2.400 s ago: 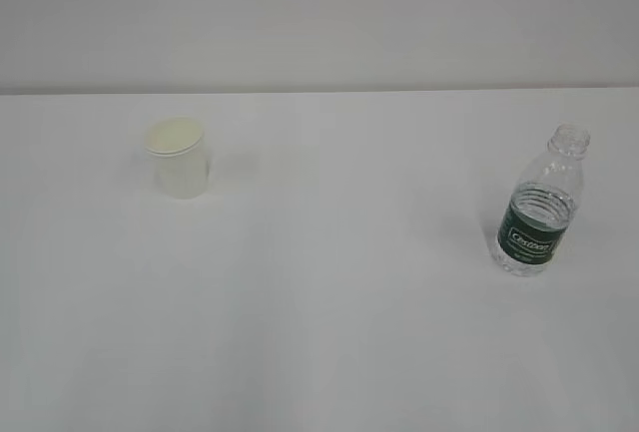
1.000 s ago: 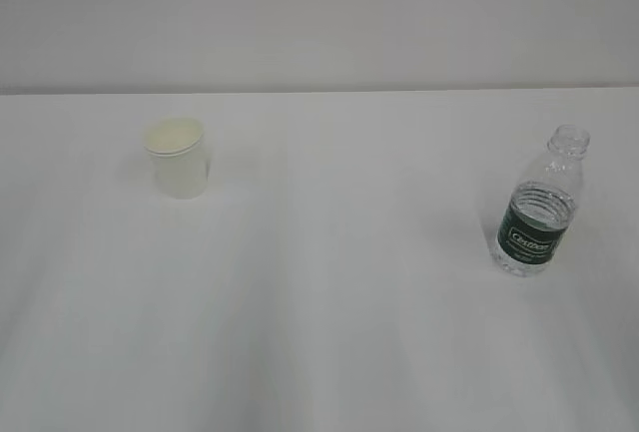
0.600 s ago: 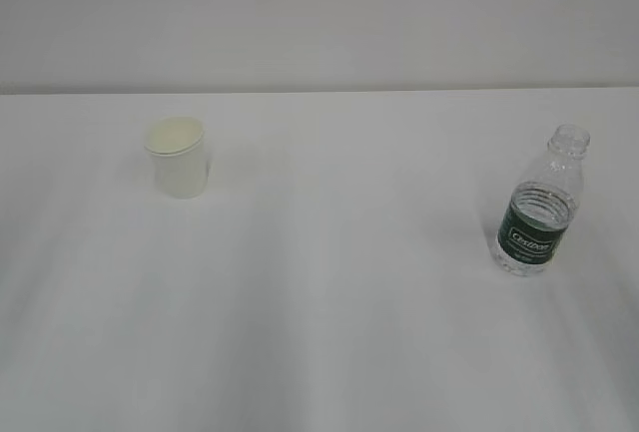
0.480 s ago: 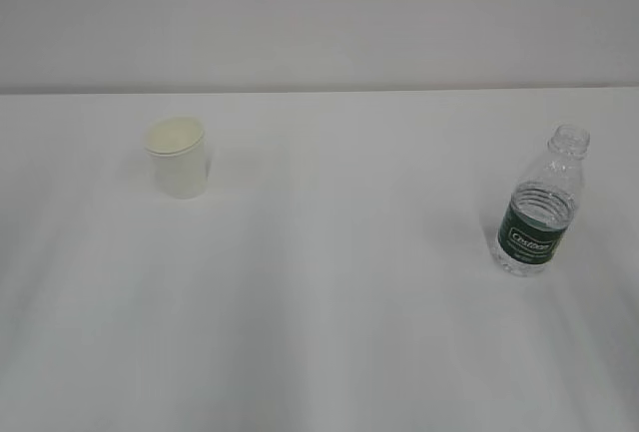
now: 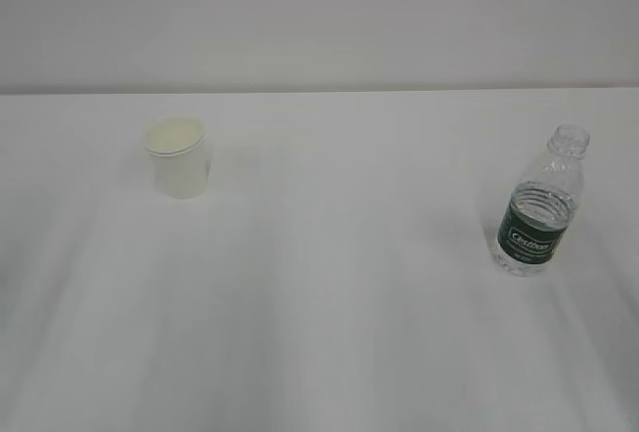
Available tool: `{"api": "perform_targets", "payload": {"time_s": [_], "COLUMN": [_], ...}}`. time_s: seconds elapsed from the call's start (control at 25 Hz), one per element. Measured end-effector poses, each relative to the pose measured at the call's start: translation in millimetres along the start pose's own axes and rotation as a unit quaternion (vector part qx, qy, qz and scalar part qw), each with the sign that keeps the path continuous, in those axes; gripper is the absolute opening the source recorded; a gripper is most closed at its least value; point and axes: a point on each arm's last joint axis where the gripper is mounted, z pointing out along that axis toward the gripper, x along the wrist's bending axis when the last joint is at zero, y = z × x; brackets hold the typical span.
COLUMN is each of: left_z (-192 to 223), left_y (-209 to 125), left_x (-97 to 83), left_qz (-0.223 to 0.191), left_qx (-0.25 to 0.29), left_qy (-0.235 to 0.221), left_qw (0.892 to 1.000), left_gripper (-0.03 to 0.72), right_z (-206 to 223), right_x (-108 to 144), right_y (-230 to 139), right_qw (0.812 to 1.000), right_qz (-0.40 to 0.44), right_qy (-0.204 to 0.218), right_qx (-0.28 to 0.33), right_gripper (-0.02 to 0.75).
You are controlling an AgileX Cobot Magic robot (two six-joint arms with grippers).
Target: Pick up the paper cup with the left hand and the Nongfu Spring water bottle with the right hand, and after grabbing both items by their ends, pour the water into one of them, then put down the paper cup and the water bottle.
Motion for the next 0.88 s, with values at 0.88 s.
{"api": "perform_targets", "payload": {"time_s": [0.88], "left_z": [-17], "left_y": [-78], "left_x": [-10.9], "left_qz": [-0.001], "left_qx": [0.0], "left_qy": [-0.07], "left_qw": [0.998], "left_gripper": [0.467], "right_z": [16], "right_x": [17], "right_y": [-65], "right_qw": [0.997], "right_qz": [0.033], "right_qy": [0.069], "right_qx": [-0.015], "right_gripper": [0.589]}}
